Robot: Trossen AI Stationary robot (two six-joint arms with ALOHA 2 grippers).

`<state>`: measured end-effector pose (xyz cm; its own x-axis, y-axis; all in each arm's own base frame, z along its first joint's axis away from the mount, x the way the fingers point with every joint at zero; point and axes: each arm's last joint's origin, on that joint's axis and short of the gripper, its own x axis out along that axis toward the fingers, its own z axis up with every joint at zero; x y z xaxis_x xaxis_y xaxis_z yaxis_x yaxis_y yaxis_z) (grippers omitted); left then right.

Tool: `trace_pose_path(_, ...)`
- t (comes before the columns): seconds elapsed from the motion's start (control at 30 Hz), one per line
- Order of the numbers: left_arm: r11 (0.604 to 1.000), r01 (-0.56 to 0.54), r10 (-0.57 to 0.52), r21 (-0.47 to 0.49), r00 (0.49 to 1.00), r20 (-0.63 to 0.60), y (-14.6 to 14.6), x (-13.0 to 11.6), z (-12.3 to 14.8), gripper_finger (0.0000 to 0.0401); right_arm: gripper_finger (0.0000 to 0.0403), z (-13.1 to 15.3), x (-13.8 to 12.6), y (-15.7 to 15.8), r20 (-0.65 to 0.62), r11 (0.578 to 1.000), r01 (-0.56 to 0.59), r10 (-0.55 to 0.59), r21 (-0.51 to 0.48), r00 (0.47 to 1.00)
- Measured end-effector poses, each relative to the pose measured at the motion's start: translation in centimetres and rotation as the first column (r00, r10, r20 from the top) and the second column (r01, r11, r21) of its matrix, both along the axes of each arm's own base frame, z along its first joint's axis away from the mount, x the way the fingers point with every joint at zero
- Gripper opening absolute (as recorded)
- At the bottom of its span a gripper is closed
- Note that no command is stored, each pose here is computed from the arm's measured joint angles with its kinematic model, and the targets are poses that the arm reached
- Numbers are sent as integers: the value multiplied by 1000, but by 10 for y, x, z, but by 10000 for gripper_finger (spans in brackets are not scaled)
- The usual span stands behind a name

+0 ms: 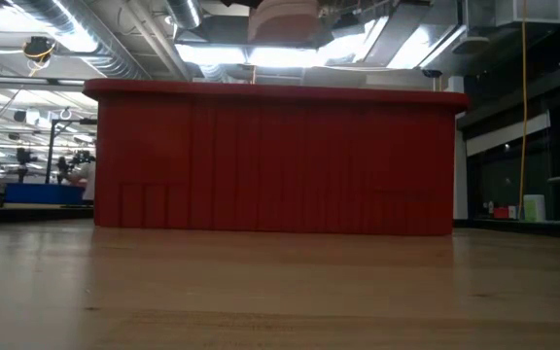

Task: Pick and place slides into bin
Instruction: Put the pink slide into the bin

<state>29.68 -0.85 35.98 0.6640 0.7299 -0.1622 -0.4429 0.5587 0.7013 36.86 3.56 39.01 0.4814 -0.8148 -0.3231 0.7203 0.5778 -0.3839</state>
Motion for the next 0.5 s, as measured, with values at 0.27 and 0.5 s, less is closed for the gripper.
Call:
trace_pose_path(0.27,1000,-9,9,15,1000,-13,1,0,0,8,10,0,0,0,-19,1000,-10,10,-9,1000)
trace_pose_path(0.5,998,-42,44,55,998,-42,2,-1,0,6,18,0,1,0,-27,1000,-23,23,-4,999)
